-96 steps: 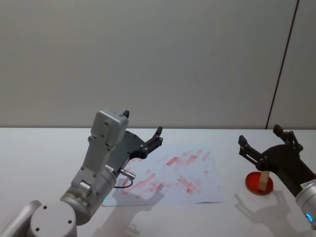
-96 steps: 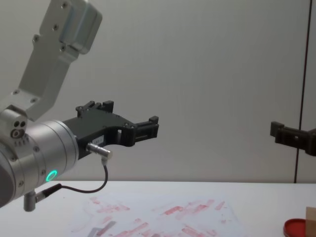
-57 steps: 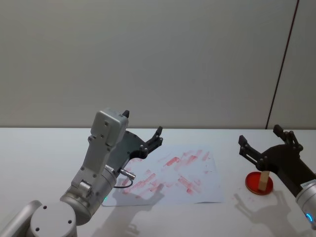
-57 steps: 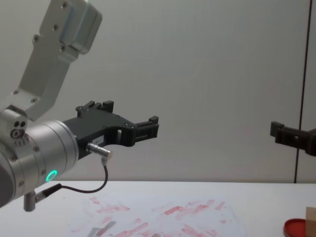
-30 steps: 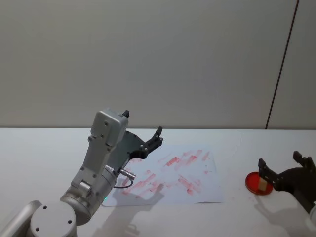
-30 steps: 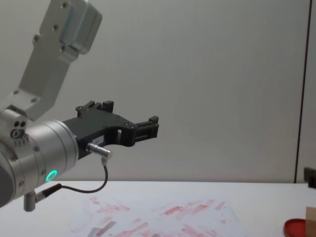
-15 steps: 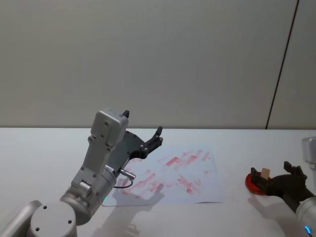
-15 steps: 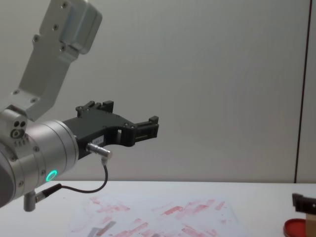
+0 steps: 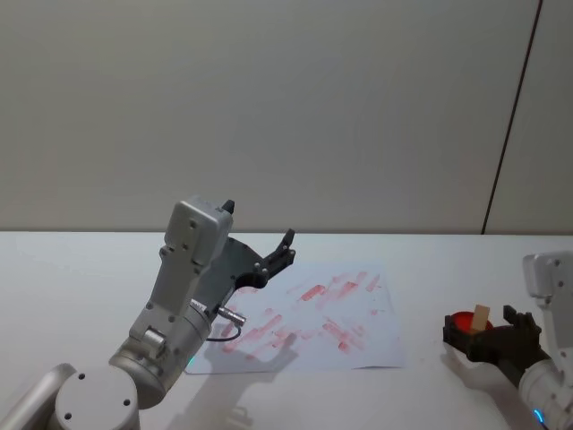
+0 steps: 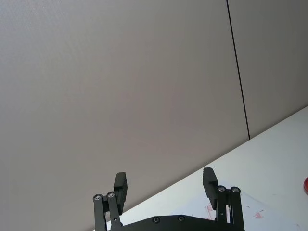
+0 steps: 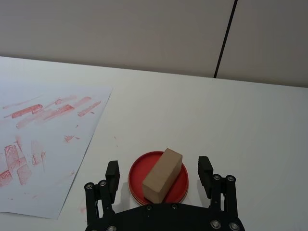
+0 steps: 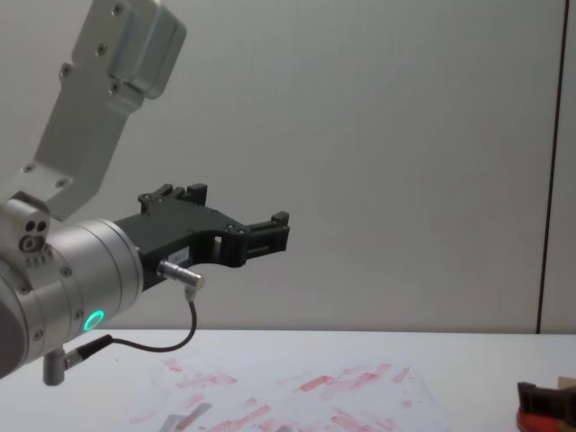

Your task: Use the one hand to pick up the stamp and affix it onto the A4 paper.

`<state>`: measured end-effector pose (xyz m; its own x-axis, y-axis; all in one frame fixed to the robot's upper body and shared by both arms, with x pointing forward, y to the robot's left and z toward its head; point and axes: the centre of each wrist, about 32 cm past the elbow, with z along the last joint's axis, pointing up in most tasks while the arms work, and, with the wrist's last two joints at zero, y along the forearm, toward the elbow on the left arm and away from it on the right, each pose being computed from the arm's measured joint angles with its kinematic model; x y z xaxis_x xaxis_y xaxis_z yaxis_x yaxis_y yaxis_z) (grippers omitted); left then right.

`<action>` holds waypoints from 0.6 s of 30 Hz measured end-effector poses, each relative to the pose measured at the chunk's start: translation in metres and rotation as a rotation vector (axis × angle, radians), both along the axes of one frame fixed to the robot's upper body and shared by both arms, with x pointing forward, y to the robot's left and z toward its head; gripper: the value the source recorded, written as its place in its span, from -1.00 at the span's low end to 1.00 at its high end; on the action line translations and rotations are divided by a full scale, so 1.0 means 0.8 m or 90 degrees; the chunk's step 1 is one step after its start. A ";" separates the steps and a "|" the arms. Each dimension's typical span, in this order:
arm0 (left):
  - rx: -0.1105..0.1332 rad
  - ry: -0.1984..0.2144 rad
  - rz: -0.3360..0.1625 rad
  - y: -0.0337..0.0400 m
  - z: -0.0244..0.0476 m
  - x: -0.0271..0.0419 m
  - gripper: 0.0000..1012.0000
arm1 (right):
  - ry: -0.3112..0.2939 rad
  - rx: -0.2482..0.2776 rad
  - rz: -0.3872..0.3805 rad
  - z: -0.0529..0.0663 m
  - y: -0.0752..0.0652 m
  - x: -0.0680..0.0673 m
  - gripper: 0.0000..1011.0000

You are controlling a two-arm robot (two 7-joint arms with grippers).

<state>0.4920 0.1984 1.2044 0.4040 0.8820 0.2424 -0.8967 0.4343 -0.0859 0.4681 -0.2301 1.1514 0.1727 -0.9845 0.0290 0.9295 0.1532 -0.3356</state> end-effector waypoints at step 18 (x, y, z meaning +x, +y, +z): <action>0.000 0.000 0.000 0.0000 0.0000 0.0000 0.98 | 0.028 -0.012 -0.013 -0.010 0.011 0.007 0.98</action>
<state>0.4920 0.1984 1.2044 0.4040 0.8820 0.2425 -0.8967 0.4343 -0.0859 0.4738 -0.2215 1.1433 0.1534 -0.9873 0.0402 0.9168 0.1270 -0.3786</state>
